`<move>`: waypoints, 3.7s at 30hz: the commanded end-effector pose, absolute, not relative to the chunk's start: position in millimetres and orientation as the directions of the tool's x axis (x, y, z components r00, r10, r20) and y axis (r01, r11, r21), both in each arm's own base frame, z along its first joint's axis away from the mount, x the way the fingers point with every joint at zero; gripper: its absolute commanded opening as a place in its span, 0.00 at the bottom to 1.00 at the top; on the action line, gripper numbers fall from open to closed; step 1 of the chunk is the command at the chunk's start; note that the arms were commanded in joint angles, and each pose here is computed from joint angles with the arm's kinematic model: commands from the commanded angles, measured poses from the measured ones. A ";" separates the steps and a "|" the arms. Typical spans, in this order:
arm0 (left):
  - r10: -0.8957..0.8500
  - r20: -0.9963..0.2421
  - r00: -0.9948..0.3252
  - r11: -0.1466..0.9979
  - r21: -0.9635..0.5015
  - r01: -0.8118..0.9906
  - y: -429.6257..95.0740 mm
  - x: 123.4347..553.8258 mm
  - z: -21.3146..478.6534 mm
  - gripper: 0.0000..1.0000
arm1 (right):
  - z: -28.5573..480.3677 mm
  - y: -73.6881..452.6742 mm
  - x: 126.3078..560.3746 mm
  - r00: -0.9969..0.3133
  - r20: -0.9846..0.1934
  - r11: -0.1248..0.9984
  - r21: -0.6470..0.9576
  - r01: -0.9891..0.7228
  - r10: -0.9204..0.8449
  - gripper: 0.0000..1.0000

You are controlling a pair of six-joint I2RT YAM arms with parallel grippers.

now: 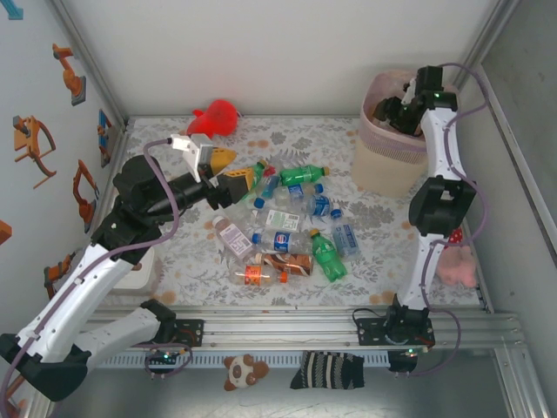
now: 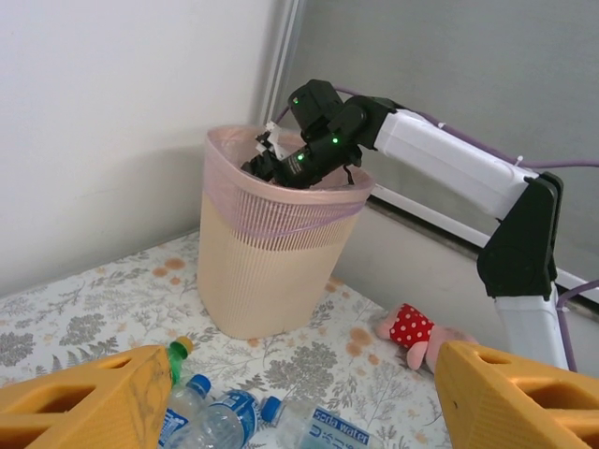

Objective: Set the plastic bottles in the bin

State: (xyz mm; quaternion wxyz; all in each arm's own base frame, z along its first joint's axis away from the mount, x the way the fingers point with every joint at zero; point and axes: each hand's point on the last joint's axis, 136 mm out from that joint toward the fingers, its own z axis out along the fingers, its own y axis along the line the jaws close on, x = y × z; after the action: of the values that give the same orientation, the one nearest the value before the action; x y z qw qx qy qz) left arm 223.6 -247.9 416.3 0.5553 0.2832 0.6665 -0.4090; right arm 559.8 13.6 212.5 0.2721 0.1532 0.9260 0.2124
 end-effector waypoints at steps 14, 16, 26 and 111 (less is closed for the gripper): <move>-0.092 -0.948 -0.306 0.572 -0.301 0.763 -241.0 235.7 387.7 0.74 | 141.6 19.5 556.2 -0.875 -0.284 0.860 0.451 0.239 0.392 0.67; -0.089 -0.945 -0.315 0.584 -0.306 0.752 -240.3 237.7 384.8 0.74 | 145.4 19.2 555.4 -0.875 -0.292 0.863 0.450 0.232 0.387 0.72; -0.083 -0.935 -0.345 0.613 -0.322 0.722 -238.3 243.9 377.2 0.74 | 195.0 14.3 548.9 -0.845 -0.383 0.881 0.432 0.193 0.373 0.82; -0.569 -0.041 -0.822 0.793 -0.292 -0.535 -124.4 310.0 29.6 0.51 | 391.3 42.8 403.7 -0.631 -0.711 0.913 0.407 -0.010 0.310 0.79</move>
State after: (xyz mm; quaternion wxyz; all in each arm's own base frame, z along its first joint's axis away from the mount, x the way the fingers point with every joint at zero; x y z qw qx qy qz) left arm 318.0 -129.4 33.9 0.0740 -0.2858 0.9446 -0.1436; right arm 413.9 39.5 376.9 0.4033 0.0936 0.8901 0.1906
